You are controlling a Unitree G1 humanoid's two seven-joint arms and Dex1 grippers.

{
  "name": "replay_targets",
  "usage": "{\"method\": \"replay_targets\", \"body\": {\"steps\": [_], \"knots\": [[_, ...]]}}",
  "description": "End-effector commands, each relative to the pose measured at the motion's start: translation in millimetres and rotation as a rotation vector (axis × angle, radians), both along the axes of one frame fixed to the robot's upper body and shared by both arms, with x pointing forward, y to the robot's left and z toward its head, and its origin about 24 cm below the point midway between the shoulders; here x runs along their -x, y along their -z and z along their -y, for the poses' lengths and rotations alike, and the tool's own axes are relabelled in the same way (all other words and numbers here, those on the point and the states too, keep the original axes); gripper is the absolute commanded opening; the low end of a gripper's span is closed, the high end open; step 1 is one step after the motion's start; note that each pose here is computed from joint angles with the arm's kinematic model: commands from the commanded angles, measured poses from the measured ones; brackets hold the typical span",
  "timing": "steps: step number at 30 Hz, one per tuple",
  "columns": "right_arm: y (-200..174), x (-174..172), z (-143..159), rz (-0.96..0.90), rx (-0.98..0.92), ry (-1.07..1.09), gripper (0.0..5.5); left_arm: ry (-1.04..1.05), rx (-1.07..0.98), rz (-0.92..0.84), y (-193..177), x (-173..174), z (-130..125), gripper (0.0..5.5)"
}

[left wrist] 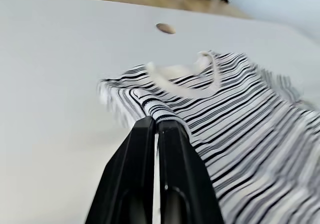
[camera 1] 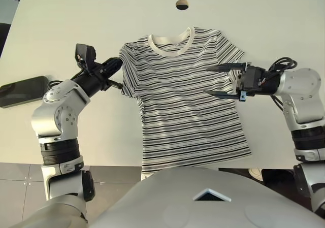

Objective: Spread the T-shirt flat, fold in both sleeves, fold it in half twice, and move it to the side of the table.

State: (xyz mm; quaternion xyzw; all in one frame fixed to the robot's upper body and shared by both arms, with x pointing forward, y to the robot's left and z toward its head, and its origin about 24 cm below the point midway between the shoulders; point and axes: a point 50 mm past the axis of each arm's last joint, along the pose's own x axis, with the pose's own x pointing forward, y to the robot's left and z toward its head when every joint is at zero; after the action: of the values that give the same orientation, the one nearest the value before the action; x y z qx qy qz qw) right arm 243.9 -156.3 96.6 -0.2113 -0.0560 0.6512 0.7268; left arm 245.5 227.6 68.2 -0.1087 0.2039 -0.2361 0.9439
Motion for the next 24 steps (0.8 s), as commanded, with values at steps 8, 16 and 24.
{"method": "replay_targets", "body": {"steps": [8, 16, 24], "knots": [[-2.0, -5.5, -4.9, 0.020, -0.013, -0.013, 2.69, 0.007, 0.167, -0.015, 8.2, -27.5, 48.3, 0.15], [0.7, -6.8, 0.8, 0.015, -0.012, 0.017, 2.69, 0.016, 0.180, -0.047, 21.7, -32.5, 63.4, 0.23], [2.7, -34.2, 22.4, -0.008, -0.060, 0.268, 2.69, 0.061, 0.207, -0.047, 22.7, -33.4, 71.1, 1.42]]}}
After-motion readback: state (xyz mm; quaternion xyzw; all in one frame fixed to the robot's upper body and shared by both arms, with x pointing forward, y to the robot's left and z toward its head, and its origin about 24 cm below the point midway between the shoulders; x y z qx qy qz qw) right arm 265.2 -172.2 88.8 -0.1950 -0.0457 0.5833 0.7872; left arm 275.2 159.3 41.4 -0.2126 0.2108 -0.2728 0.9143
